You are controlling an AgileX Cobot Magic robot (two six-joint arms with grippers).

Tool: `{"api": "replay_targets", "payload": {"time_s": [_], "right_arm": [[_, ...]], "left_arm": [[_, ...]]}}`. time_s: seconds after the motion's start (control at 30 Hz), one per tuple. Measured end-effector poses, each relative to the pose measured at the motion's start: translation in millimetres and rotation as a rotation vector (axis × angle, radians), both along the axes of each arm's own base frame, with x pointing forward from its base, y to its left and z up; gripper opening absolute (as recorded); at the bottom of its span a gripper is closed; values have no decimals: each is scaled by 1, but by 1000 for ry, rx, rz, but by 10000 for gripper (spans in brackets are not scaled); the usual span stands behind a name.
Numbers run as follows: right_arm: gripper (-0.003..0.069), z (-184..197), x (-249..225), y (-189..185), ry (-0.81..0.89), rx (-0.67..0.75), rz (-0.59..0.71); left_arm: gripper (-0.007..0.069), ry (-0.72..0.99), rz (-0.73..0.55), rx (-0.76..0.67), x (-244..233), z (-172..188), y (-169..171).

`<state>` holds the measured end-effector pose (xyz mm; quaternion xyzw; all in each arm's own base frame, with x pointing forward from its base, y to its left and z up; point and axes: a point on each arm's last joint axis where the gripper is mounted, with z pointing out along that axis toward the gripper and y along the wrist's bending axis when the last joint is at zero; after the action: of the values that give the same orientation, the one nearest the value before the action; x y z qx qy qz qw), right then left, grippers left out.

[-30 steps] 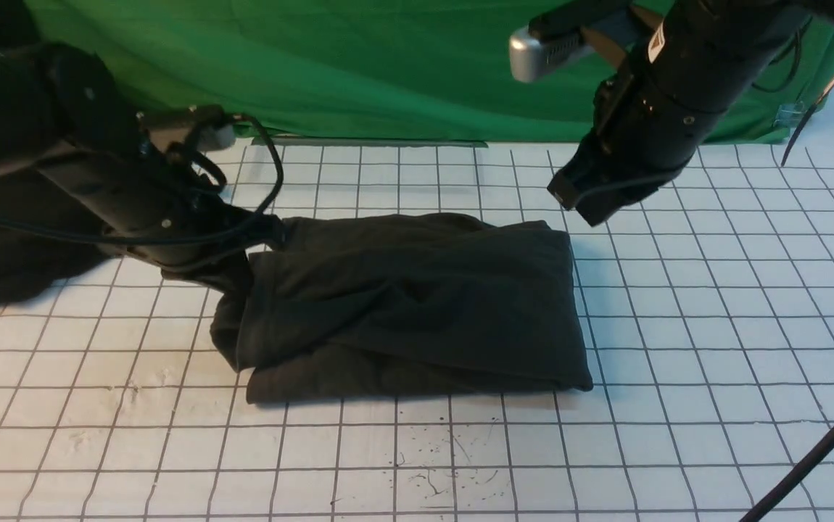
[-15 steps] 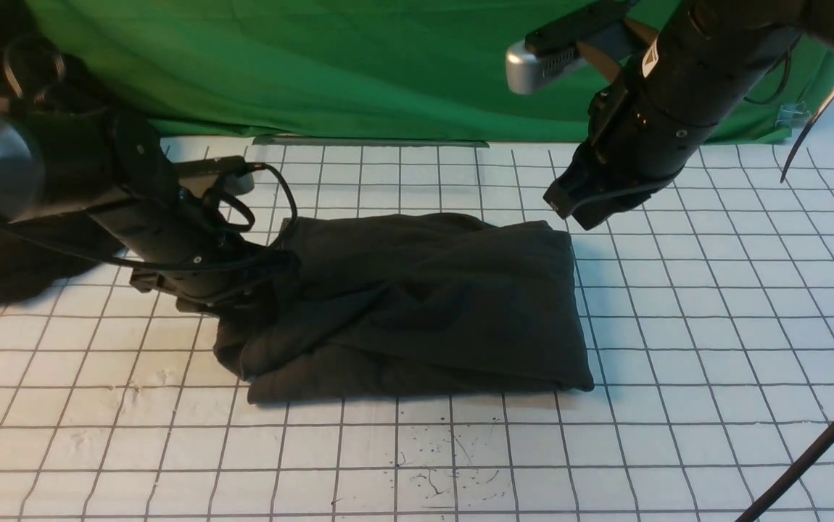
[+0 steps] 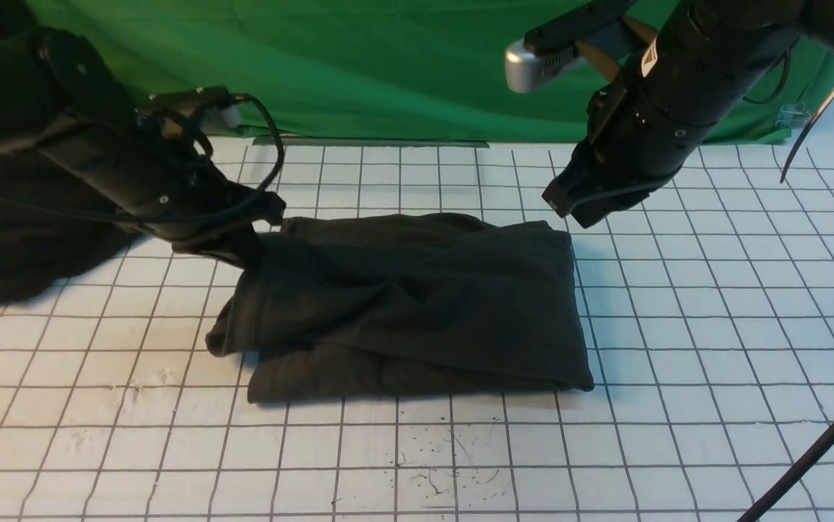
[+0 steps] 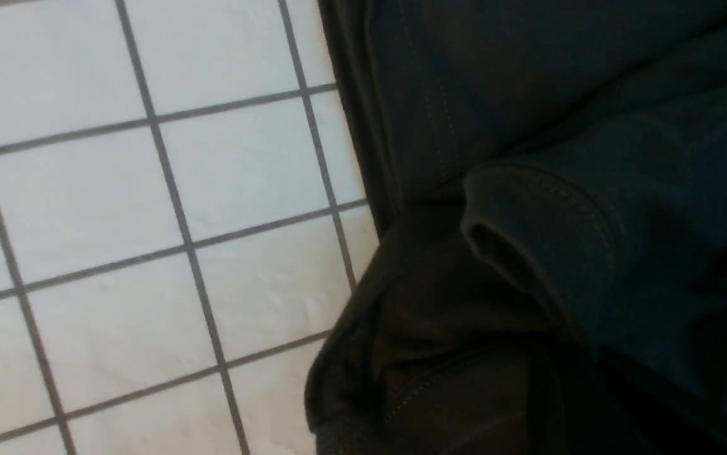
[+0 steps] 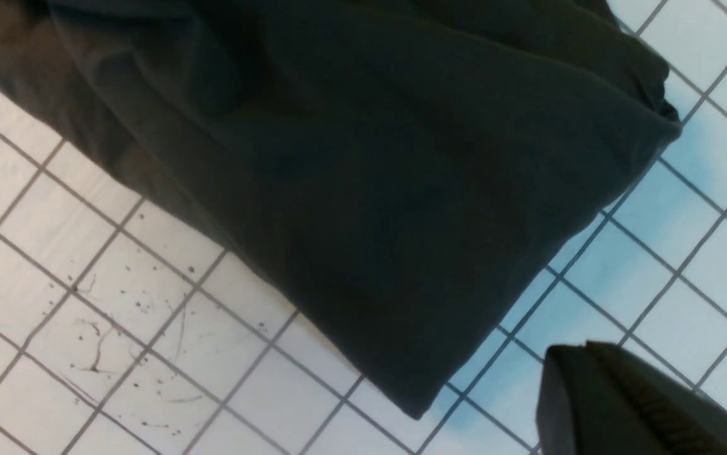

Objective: Fold a long-sleeved shirt over a white checkered tablecloth.

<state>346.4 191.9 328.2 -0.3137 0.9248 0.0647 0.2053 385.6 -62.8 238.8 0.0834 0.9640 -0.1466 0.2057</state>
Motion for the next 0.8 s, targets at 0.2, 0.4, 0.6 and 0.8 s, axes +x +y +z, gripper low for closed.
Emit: {"api": "replay_targets", "payload": {"time_s": [0.2,0.4,0.6,0.8], "right_arm": [[-3,0,0,0,0,0,1],[-3,0,-1,2,15,28,0],[-2,0,-3,5,33,52,28],[-1,0,-4,5,36,46,41]], "left_arm": [[9,-26,55,-11,8,16,21],[9,-89,106,-6,20,12,28],[25,-74,103,6,23,3,29],[231,-61,121,24,22,4,31]]}}
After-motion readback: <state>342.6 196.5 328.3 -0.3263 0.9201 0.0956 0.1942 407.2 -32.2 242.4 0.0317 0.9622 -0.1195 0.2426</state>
